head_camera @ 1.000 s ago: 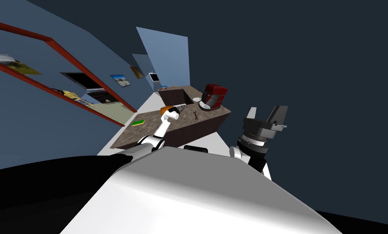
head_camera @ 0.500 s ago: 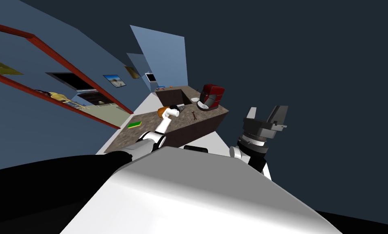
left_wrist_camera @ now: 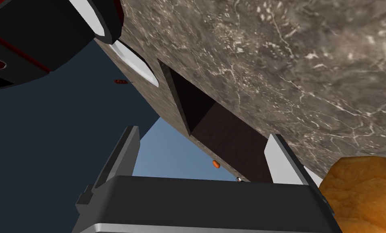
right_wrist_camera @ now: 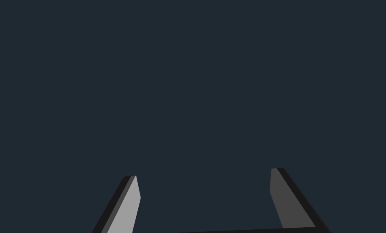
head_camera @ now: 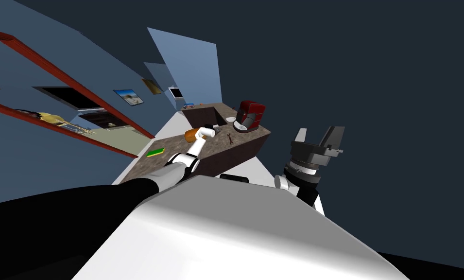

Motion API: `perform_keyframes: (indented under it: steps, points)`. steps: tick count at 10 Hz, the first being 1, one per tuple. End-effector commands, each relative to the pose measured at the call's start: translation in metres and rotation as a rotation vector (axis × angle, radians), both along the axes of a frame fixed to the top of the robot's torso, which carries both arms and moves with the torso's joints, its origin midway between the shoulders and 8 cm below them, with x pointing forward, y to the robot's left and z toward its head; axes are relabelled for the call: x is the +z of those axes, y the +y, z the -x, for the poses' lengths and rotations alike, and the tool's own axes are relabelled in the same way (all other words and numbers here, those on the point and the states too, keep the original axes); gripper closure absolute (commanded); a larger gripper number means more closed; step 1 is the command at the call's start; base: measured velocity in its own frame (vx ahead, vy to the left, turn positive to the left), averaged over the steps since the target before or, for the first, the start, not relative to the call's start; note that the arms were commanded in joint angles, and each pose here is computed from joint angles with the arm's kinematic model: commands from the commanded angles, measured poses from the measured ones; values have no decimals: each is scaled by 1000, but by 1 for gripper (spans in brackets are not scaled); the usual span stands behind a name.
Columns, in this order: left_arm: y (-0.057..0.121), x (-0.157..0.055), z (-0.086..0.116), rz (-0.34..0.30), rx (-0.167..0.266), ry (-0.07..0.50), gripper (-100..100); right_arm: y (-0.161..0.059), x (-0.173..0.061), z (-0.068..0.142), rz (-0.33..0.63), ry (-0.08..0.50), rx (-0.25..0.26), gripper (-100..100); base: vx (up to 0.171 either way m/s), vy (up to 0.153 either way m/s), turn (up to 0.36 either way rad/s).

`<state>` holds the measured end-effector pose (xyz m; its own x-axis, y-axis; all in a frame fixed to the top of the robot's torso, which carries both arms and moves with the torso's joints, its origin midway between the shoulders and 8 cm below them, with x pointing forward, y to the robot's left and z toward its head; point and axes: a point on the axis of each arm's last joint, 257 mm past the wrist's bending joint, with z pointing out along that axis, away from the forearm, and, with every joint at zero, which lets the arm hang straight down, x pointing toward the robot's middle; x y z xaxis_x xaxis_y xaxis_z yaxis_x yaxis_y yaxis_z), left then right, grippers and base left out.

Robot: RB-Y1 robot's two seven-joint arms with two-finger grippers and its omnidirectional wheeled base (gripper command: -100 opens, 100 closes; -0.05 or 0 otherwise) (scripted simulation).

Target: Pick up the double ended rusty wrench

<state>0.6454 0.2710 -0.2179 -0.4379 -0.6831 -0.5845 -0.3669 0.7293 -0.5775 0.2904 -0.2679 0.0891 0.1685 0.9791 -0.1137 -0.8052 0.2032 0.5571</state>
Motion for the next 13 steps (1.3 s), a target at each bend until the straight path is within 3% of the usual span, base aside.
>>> perform_keyframes:
  steps: [1,2,3,4,7,8,9,13]
  points:
    - [6,-15,4,-15,6,68,-100,0,0,0,0,0,0,0,26,-15,-64]
    - [3,-8,-1,-32,-10,87,-100,0,0,0,0,0,0,0,32,-18,-148]
    - [9,-25,7,-34,4,139,-100,0,0,0,0,0,0,0,28,-12,-72]
    - [9,-25,7,-34,4,139,-100,0,0,0,0,0,0,0,13,-8,18]
    - [10,-30,10,-69,-15,240,-100,0,0,0,0,0,0,0,33,-16,-114]
    - [15,-42,16,-68,-4,278,-100,0,0,0,0,0,0,0,40,-16,-65]
    - [12,-37,16,-84,-22,307,-100,0,0,0,0,0,0,0,48,-21,-92]
    - [20,-61,36,-105,-24,460,-100,0,0,0,0,0,0,0,38,-15,-99]
